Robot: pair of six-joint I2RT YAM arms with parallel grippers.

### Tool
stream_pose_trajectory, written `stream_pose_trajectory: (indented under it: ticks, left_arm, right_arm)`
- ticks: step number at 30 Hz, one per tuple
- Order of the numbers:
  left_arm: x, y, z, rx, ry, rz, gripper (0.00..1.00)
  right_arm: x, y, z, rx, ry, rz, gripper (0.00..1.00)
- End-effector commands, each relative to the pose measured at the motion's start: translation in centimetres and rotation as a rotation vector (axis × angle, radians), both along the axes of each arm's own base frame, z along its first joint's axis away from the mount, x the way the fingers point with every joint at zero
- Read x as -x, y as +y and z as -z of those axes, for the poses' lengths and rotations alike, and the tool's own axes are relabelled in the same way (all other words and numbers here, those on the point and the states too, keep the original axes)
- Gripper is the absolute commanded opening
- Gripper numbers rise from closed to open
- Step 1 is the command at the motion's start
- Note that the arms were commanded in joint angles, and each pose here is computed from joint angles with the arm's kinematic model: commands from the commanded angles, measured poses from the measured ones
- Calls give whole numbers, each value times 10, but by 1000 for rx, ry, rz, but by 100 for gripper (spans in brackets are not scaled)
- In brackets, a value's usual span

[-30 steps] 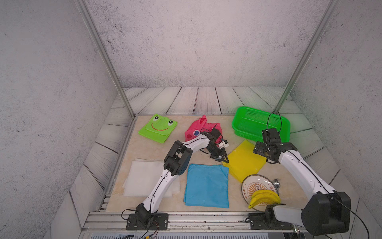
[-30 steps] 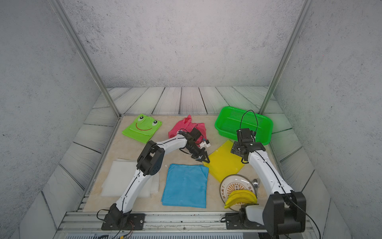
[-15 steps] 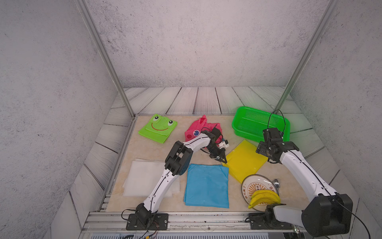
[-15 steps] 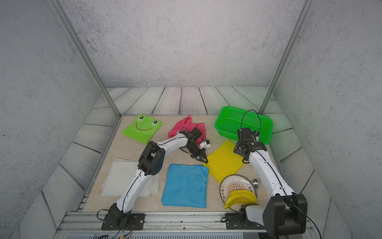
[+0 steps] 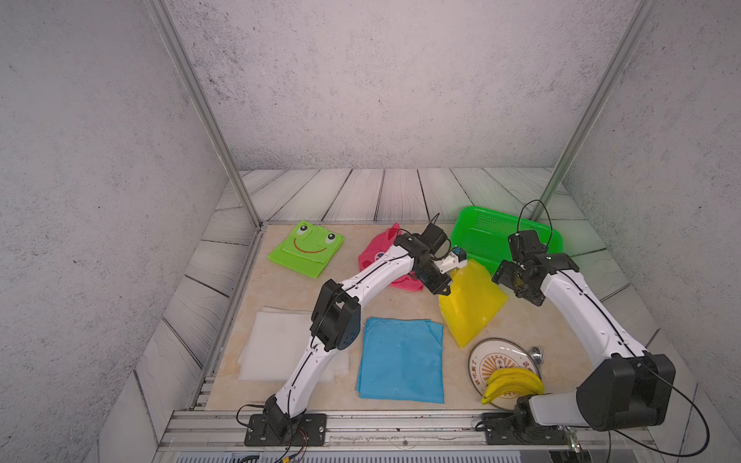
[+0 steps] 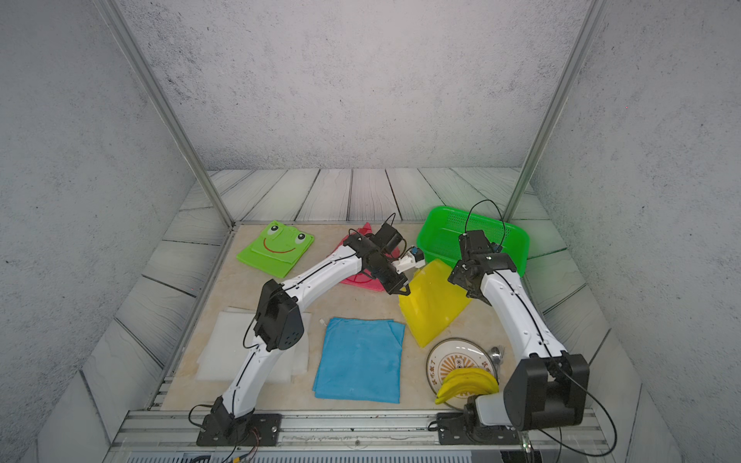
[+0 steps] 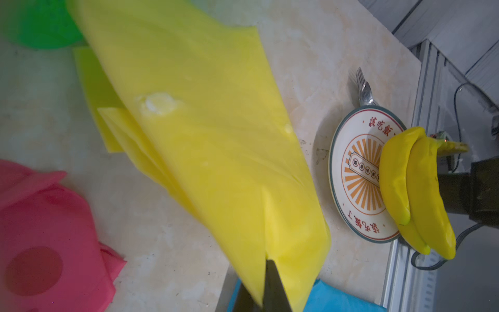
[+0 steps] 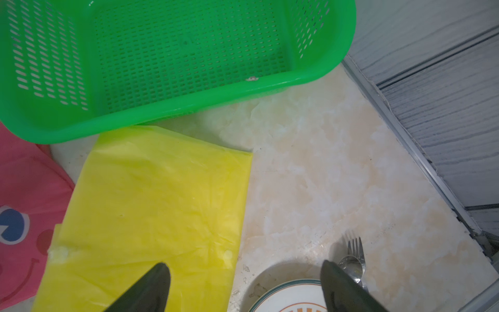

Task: Put the folded raincoat in the basket
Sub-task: Pick up the raincoat from the center of the board.

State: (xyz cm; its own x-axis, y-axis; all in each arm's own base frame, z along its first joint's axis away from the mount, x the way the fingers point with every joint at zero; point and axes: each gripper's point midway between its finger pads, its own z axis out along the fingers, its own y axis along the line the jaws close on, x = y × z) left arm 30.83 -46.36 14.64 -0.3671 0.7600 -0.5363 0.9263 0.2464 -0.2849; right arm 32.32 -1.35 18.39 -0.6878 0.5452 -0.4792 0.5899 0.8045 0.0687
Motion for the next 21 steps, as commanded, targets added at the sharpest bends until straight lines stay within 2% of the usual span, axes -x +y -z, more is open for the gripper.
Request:
stream_pose_trajectory:
  ticks: [1, 5, 10, 14, 17, 21]
  left_arm:
    - [10, 6, -22, -39, -198, 155, 0]
    - [29, 10, -37, -64, -322, 303, 0]
    - [35, 15, -55, -82, -485, 412, 0]
    - [40, 17, -65, -92, -577, 497, 0]
    - [39, 19, -69, -139, -683, 568, 0]
    - [29, 14, -76, -238, -875, 585, 0]
  right_arm:
    - [3, 1, -11, -50, -13, 50, 92]
    - [0, 14, -14, -182, 1, 63, 92]
    - [-12, 26, -11, -328, -2, 62, 92]
    - [-24, 42, -14, -439, -20, -7, 96]
    - [-28, 58, -15, -515, 2, -78, 97]
    - [-27, 71, -7, -607, 70, -49, 99]
